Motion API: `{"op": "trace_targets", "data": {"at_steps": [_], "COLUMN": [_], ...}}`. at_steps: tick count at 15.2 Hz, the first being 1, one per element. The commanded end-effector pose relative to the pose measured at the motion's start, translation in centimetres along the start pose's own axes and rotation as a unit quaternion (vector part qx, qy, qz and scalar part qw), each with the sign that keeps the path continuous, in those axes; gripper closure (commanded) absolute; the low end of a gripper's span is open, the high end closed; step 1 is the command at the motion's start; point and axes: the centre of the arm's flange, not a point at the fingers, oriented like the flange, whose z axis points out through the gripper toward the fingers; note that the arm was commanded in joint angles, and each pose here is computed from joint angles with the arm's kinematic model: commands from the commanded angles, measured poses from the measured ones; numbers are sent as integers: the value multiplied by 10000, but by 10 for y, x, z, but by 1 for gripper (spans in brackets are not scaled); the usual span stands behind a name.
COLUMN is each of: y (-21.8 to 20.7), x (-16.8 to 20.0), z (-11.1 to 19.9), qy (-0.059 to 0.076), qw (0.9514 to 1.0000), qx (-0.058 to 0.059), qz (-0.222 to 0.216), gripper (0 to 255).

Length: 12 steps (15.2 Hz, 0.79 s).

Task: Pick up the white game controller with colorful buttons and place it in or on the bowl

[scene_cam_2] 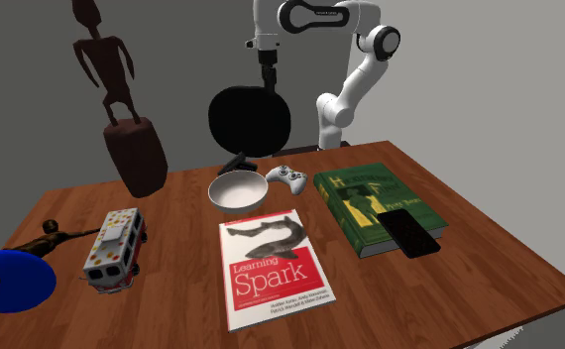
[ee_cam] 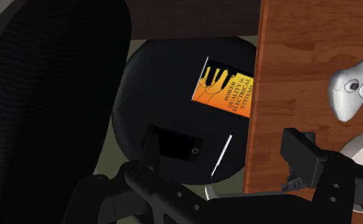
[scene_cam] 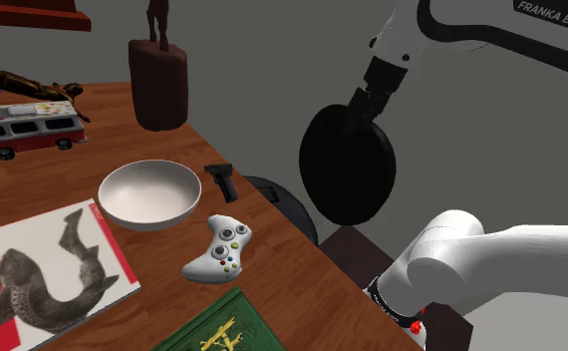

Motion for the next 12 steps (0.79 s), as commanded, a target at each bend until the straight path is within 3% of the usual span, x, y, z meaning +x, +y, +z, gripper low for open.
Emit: {"op": "trace_targets", "data": {"at_steps": [1, 6, 12], "y": [0, -59, -131], "x": [0, -14, -20], "z": [0, 31, 69], "qy": [0, -83, -182], "qw": [10000, 9969, 9853], "qx": [0, -101, -222], "qz": [0, 770, 1687], "gripper": [0, 0, 0]}}
